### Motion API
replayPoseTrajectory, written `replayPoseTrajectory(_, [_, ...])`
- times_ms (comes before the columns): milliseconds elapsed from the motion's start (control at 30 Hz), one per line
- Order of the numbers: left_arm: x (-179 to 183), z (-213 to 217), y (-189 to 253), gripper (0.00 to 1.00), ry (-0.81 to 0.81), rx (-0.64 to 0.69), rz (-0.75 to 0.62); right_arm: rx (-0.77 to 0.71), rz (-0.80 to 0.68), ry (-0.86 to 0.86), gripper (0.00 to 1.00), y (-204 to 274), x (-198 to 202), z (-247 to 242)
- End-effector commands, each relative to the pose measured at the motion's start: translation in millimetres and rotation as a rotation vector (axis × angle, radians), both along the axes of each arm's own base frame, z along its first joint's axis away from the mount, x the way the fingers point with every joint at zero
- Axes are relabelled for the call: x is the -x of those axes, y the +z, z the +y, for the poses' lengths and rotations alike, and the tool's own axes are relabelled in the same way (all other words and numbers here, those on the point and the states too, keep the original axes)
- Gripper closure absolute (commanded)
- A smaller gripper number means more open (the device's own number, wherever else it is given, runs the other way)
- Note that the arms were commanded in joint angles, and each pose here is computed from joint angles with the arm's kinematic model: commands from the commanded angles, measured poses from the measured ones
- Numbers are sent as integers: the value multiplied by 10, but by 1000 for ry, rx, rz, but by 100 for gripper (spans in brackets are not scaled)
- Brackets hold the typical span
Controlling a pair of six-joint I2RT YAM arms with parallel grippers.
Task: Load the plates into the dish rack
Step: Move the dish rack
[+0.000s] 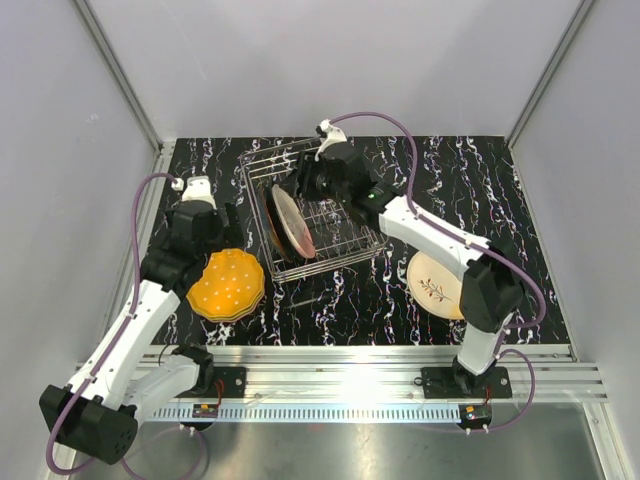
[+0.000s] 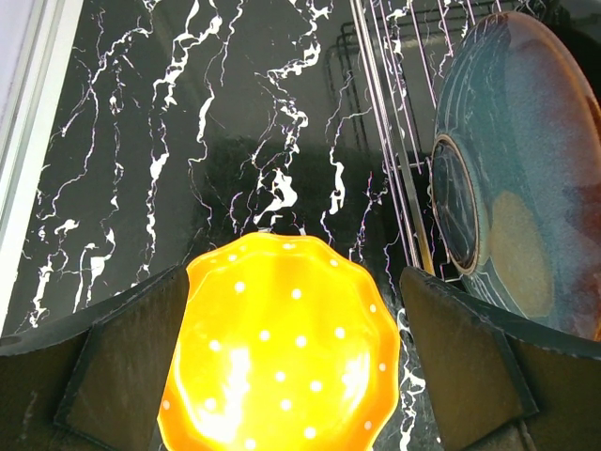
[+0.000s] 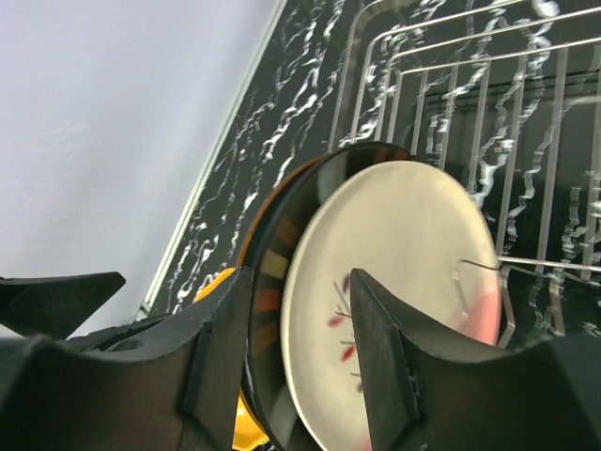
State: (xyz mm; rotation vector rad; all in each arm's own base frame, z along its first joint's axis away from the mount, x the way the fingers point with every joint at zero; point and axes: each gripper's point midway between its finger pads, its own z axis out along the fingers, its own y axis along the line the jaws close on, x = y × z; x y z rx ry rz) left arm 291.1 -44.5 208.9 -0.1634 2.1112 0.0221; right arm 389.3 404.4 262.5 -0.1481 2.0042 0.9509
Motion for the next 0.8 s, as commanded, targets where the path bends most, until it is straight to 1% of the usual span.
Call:
replayPoseTrajectory(0, [-37,-29,110,1,-16,23,-54,33,-56,-113,46,222,-83,-464])
replayPoseTrajectory(67, [-39,-27,117,1,-15,23,-56,54,-27,-173,46,110,-136,-723])
replayPoseTrajectory(100, [-40,-30,123,1,-16,24,-57,99,16,-218,46,-119,-192,-953])
replayPoseTrajectory(133, [-42,-31,119,1,-16,23,-56,123,21,-252,46,-161,-212,-1107])
replayPoseTrajectory(200, [-42,-31,130,1,-16,24,-58,232,66,-340,46,-473,-252,-1474])
replayPoseTrajectory(267, [-42,-42,135,1,-20,29,-59,343,90,-391,45,-713,-222,-1739])
replayPoseTrajectory(300, [-41,-45,139,1,-22,30,-60,364,100,-407,44,-776,-236,-1835])
replayPoseTrajectory(367, [-42,-56,152,1,-27,35,-64,411,134,-410,43,-981,-184,-1933])
replayPoseTrajectory(433, [-45,-63,150,1,-29,36,-63,427,155,-401,42,-1086,-148,-1942])
replayPoseTrajectory(633, [-26,-82,171,1,-40,49,-70,453,250,-396,43,-1468,-27,-1962])
replayPoseTrajectory(667, [-16,-81,178,1,-42,49,-73,455,258,-399,45,-1488,-20,-1966])
replayPoseTrajectory(700, [-16,-82,196,1,-41,52,-78,468,274,-403,50,-1539,4,-1988])
replayPoseTrajectory(767, [-2,-89,207,1,-46,58,-83,470,287,-420,55,-1558,16,-2006])
